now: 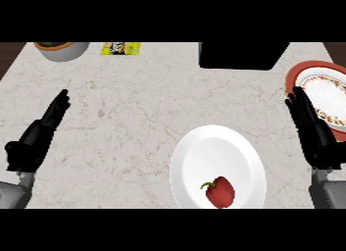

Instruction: Pick the bell pepper from the plate and place it in the plate

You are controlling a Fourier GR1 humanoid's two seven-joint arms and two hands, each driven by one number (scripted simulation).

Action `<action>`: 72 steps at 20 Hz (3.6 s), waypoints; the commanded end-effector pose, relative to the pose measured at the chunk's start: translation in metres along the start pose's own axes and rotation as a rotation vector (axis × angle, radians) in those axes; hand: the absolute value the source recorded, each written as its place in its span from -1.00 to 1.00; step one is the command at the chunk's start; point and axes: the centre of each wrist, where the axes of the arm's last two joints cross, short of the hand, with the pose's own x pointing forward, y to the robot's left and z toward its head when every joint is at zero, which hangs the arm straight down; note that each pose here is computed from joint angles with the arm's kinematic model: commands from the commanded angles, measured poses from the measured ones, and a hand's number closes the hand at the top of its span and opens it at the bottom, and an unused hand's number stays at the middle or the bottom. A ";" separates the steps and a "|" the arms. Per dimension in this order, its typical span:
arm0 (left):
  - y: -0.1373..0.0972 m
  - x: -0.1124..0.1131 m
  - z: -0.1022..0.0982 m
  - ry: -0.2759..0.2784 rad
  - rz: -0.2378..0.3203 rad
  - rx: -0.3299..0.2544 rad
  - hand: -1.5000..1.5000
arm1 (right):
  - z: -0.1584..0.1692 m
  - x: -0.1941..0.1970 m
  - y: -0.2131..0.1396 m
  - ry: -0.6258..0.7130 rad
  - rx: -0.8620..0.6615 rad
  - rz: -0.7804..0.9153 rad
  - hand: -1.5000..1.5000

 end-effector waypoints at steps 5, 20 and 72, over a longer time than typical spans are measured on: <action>0.001 -0.016 0.011 0.037 0.085 0.065 0.00 | 0.025 0.042 0.164 -0.129 0.547 -0.062 1.00; -0.029 -0.049 0.027 0.111 0.173 0.074 0.00 | 0.168 -0.007 0.185 -0.565 0.168 0.296 -1.00; -0.015 -0.032 0.020 0.087 0.173 0.056 0.00 | 0.095 -0.005 0.174 0.090 0.440 1.161 1.00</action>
